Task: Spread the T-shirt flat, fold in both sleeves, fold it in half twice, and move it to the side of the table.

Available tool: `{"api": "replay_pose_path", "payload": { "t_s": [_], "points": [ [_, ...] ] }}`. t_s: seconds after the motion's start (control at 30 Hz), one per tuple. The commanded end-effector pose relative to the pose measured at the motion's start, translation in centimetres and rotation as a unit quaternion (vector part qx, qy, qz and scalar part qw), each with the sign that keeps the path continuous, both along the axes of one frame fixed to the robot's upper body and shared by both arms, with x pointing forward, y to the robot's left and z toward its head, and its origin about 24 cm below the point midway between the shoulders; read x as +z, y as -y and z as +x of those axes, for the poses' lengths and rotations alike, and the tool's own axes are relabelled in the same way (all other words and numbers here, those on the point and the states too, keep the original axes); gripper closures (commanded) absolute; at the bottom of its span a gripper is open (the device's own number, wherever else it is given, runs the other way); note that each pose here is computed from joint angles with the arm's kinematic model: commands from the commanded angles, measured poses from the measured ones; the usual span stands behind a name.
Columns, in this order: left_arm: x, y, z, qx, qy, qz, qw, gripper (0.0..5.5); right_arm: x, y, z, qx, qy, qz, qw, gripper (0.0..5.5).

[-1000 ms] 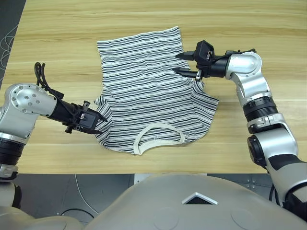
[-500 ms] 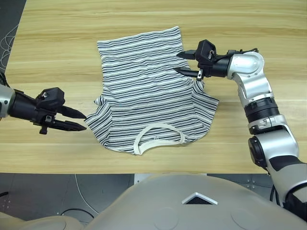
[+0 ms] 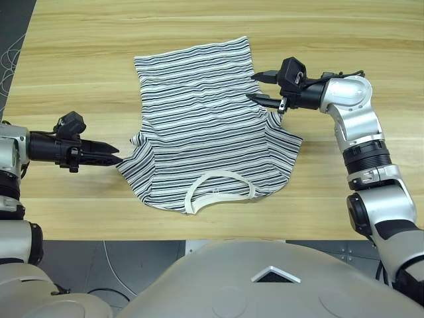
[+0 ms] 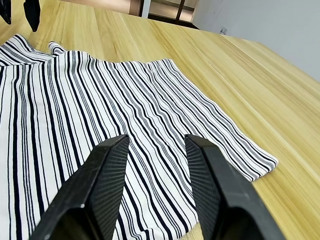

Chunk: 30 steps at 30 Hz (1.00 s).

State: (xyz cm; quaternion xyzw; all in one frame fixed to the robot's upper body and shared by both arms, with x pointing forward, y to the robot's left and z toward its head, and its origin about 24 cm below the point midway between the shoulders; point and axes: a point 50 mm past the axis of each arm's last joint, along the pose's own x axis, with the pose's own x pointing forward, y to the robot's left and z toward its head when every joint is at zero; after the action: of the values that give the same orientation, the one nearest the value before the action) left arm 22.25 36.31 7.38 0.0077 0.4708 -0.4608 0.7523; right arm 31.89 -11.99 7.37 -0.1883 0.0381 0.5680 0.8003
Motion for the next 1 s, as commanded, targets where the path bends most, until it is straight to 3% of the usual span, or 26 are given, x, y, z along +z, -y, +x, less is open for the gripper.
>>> {"api": "replay_pose_path", "payload": {
  "t_s": [0.03, 0.5, 0.87, 1.0],
  "points": [
    [-1.2, 0.3, -0.2, -0.017, -0.022, 0.013, 1.0, 3.37, 0.2, 0.3, 0.0, -0.003, 0.001, -0.002, 1.0, 3.46],
    [-5.2, 0.7, -1.9, -0.034, -0.088, 0.033, 0.995, 3.37, 0.3, 0.2, 0.0, -0.002, 0.003, -0.002, 1.0, 3.46],
    [-4.5, 0.0, -1.8, -0.058, -0.084, 0.06, 0.993, 5.34, 0.3, 0.0, 0.1, -0.001, 0.004, 0.0, 1.0, 3.4],
    [-4.1, 0.2, -1.2, -0.057, -0.072, 0.054, 0.994, 5.38, 0.3, -0.1, 0.1, -0.001, 0.004, 0.0, 1.0, 3.4]
  ]
}}
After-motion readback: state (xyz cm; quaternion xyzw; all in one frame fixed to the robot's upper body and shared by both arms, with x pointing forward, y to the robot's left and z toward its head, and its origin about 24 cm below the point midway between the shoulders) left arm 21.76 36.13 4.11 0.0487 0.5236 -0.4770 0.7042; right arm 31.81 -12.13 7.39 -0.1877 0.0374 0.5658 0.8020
